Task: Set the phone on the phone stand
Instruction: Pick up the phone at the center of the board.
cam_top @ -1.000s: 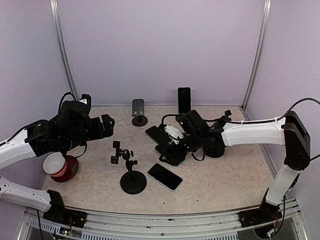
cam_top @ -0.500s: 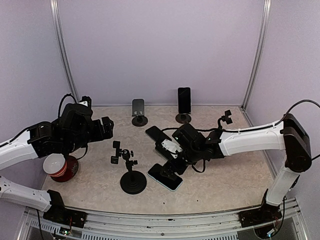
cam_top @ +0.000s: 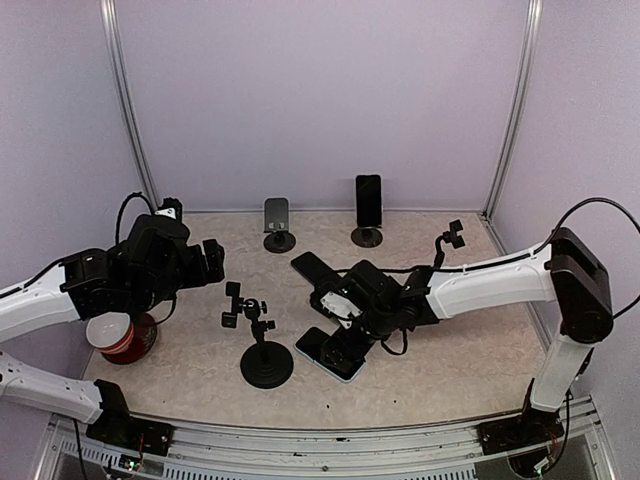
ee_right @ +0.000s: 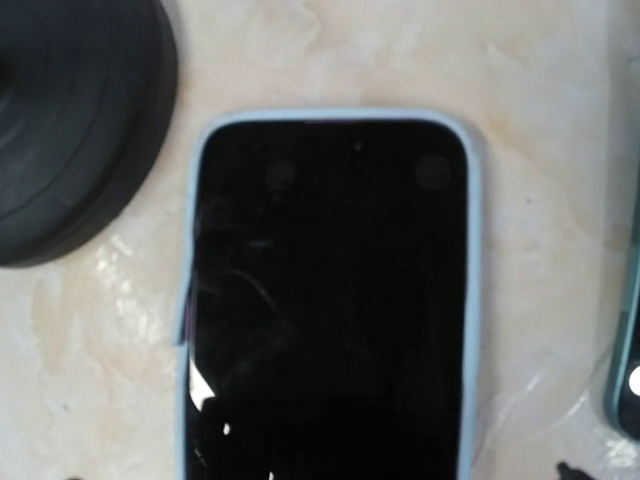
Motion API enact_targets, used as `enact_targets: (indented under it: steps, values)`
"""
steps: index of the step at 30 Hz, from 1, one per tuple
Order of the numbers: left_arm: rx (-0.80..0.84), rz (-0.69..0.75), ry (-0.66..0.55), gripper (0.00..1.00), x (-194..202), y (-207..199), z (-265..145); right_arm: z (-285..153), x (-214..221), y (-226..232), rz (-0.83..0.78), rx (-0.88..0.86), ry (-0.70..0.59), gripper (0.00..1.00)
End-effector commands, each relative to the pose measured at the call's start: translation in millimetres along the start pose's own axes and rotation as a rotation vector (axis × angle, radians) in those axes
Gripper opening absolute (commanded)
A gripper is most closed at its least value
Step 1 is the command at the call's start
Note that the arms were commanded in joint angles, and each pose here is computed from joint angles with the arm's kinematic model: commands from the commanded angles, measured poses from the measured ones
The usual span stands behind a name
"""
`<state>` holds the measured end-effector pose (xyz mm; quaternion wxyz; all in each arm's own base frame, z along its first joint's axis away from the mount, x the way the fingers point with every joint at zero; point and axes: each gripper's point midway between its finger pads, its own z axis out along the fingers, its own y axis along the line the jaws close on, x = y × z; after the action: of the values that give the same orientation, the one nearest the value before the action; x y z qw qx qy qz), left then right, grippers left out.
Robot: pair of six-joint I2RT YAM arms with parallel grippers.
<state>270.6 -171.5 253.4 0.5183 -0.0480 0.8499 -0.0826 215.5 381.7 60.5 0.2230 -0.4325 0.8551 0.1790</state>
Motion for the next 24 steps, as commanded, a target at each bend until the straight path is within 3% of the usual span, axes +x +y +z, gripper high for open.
enact_targets:
  steps: [1,18,24]
  values:
    - [-0.011,0.012,-0.024,0.99,-2,3,-1,8,7,2,0.024,0.013,0.035,1.00]
    - [-0.029,0.000,-0.037,0.99,-2,15,-7,30,25,6,0.005,0.084,0.114,1.00]
    - [-0.025,-0.003,-0.034,0.99,-2,16,-9,35,31,4,0.004,0.107,0.145,0.93]
